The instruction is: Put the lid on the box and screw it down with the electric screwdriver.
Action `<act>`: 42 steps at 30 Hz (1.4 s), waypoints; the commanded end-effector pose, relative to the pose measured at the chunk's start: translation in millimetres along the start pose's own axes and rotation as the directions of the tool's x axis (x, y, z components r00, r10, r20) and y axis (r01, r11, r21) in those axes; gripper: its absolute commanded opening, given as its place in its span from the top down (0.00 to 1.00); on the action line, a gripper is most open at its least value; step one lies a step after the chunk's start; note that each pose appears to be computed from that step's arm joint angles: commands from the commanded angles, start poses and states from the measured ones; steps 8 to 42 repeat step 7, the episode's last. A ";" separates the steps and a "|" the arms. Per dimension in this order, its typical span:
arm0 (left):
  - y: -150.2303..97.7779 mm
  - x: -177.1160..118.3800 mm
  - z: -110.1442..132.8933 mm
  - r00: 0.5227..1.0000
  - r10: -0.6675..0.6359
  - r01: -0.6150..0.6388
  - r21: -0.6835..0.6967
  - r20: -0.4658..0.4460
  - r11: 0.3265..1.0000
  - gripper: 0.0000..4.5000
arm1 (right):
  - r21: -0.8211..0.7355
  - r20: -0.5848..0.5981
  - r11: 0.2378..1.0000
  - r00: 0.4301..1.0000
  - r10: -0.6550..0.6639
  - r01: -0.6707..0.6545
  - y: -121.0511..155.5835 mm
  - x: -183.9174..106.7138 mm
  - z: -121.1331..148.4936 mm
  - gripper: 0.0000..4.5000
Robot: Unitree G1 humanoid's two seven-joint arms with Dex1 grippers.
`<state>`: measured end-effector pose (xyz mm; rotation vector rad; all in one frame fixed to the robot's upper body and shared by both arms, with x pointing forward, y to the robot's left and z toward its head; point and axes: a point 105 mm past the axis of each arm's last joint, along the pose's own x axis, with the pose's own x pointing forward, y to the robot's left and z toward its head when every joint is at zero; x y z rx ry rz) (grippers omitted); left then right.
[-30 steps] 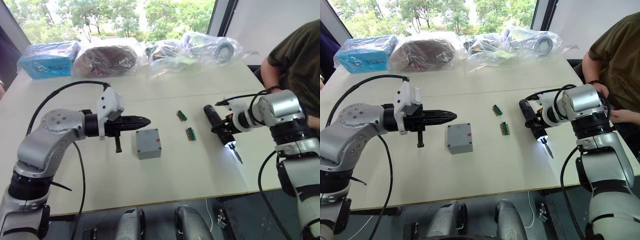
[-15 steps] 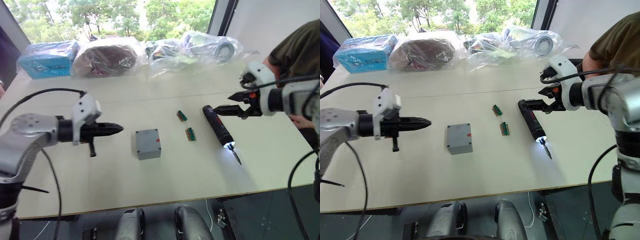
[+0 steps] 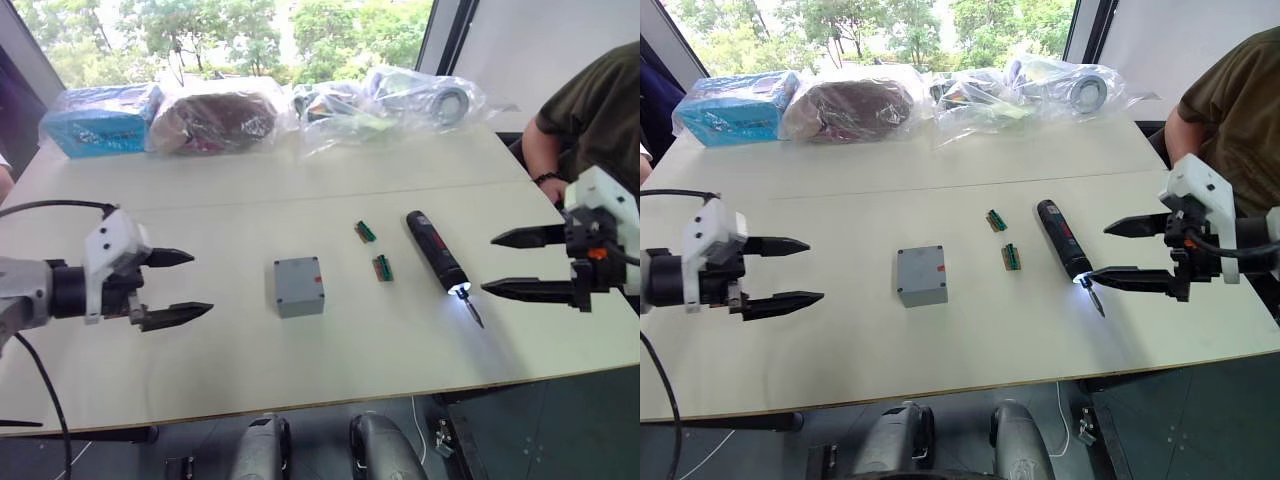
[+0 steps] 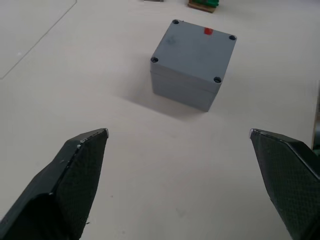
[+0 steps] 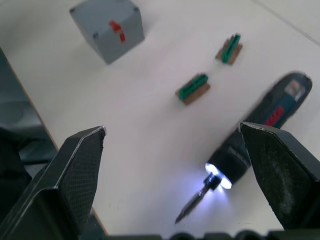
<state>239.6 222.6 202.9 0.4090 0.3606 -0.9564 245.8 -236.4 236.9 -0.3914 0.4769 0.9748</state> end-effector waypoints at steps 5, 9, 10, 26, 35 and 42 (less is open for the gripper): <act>-4.6 -24.8 -7.3 0.998 0.038 -0.037 0.011 -0.056 0.999 0.00 | -0.050 -0.028 0.994 0.995 -0.094 0.093 -13.9 -24.7 -4.9 0.00; -4.4 -27.4 -10.7 0.997 0.037 -0.037 0.005 -0.068 0.999 0.00 | -0.055 -0.036 0.994 0.995 -0.098 0.096 -14.9 -27.2 -6.3 0.00; -4.4 -27.4 -10.7 0.997 0.037 -0.037 0.005 -0.068 0.999 0.00 | -0.055 -0.036 0.994 0.995 -0.098 0.096 -14.9 -27.2 -6.3 0.00; -4.4 -27.4 -10.7 0.997 0.037 -0.037 0.005 -0.068 0.999 0.00 | -0.055 -0.036 0.994 0.995 -0.098 0.096 -14.9 -27.2 -6.3 0.00; -4.4 -27.4 -10.7 0.997 0.037 -0.037 0.005 -0.068 0.999 0.00 | -0.055 -0.036 0.994 0.995 -0.098 0.096 -14.9 -27.2 -6.3 0.00; -4.4 -27.4 -10.7 0.997 0.037 -0.037 0.005 -0.068 0.999 0.00 | -0.055 -0.036 0.994 0.995 -0.098 0.096 -14.9 -27.2 -6.3 0.00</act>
